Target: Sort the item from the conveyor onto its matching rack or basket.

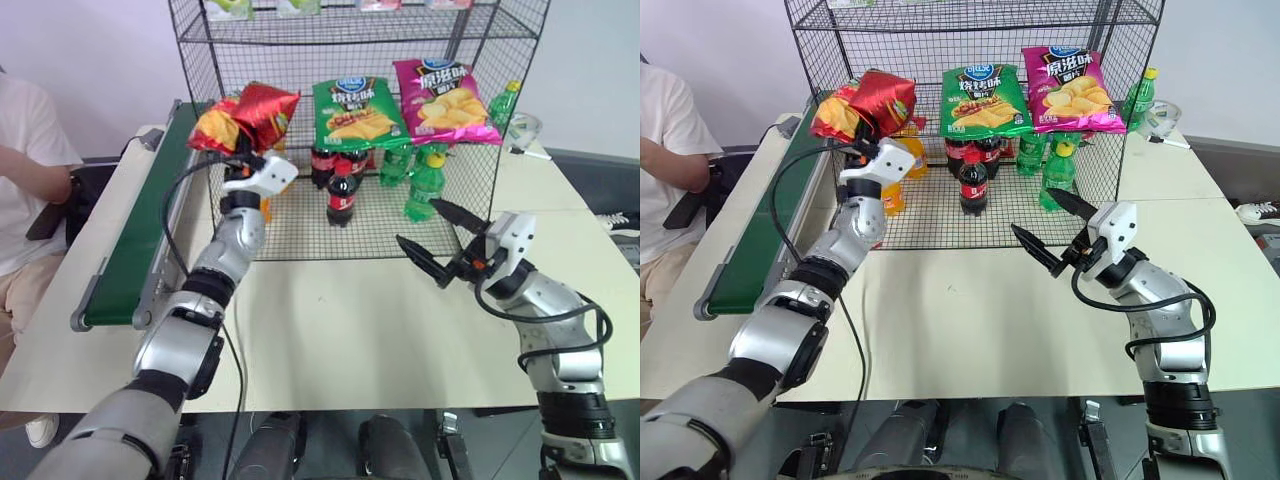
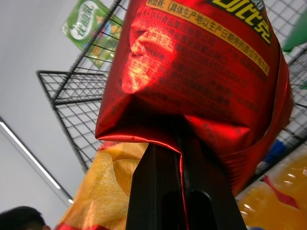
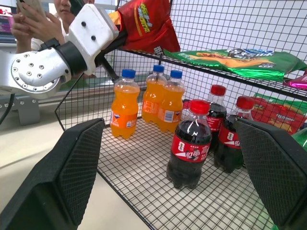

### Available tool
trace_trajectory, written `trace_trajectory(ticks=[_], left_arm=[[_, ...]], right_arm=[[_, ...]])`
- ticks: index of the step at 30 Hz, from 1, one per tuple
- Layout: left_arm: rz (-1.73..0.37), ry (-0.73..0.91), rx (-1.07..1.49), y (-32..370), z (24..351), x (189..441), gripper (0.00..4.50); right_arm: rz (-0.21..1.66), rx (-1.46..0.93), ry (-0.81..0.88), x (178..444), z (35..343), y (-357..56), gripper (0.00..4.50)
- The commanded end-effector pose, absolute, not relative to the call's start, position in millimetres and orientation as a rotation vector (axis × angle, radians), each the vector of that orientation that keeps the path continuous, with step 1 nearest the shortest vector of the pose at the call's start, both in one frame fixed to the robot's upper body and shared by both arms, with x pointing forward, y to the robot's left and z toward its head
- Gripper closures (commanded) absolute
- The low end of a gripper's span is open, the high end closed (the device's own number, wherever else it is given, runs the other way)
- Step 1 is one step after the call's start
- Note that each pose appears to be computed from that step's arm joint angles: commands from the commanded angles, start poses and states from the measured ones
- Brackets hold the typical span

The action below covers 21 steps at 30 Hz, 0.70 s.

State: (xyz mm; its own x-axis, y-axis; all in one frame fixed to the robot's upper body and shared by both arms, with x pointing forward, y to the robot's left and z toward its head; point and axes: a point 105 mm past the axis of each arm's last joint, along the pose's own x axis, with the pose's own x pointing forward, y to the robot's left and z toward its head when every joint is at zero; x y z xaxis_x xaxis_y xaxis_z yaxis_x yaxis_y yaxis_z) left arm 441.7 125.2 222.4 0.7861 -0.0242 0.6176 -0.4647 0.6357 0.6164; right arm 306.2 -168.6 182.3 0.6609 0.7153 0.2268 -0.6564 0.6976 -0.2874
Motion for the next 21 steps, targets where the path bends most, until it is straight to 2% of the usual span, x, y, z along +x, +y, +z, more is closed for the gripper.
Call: trace_trajectory(ticks=[1, 7, 10, 13, 17, 19, 21], left_arm=[[0.209, -0.692, 0.803, 113, 237, 439, 4.45], [0.002, -0.71, 0.676, 94, 230, 427, 4.45], [-0.033, -0.707, 0.662, 94, 229, 424, 4.45], [-0.038, -0.682, 0.643, 97, 226, 425, 3.59], [0.002, -0.686, 0.659, 103, 231, 427, 1.76], [0.014, -0.681, 0.643, 105, 232, 427, 0.69], [-0.015, -0.688, 0.602, 103, 233, 425, 0.69]], right_arm=[[0.792, -0.215, -0.399, 301, 201, -166, 0.0], [0.792, -0.212, -0.391, 300, 198, -165, 0.0], [0.794, -0.211, -0.387, 301, 196, -164, 0.0], [0.796, -0.212, -0.384, 301, 196, -163, 0.0], [0.801, -0.214, -0.38, 301, 195, -162, 0.0], [0.803, -0.214, -0.379, 300, 195, -162, 0.0], [0.804, -0.219, -0.378, 300, 195, -162, 0.0]])
